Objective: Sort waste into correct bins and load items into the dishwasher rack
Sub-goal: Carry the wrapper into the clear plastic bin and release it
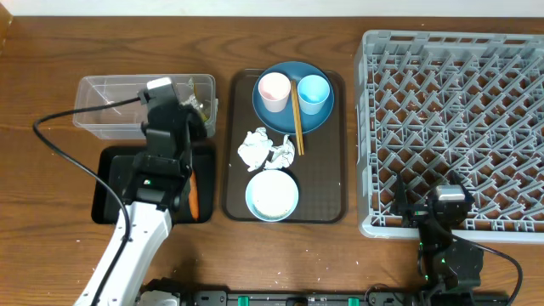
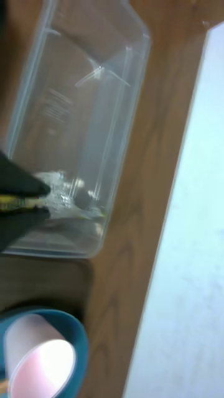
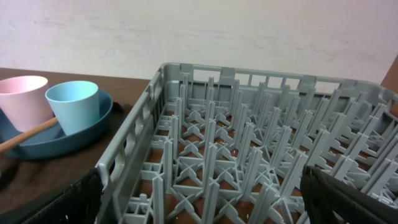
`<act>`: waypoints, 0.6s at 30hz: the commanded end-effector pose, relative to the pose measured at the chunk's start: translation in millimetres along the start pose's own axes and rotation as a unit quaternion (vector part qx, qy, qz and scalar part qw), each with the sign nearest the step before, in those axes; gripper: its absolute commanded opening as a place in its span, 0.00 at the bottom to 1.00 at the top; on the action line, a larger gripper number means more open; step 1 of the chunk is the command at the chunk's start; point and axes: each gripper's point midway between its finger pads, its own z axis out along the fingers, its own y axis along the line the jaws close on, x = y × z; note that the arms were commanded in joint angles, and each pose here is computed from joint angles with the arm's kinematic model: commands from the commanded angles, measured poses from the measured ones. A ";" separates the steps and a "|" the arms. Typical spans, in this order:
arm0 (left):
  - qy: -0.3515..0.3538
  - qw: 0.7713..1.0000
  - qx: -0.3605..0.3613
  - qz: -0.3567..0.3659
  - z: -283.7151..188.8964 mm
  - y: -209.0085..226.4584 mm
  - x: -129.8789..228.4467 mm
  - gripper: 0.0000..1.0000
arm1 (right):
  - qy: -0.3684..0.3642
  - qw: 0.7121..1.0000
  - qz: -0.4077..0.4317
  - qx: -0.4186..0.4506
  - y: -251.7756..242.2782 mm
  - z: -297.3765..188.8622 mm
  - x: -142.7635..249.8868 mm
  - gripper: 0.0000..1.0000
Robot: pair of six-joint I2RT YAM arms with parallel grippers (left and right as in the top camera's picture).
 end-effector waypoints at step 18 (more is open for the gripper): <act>0.139 0.989 0.027 -0.035 7.6 -10.1 65.3 0.06 | 0.002 1.000 -0.002 -0.007 4.0 -0.1 1.1 0.99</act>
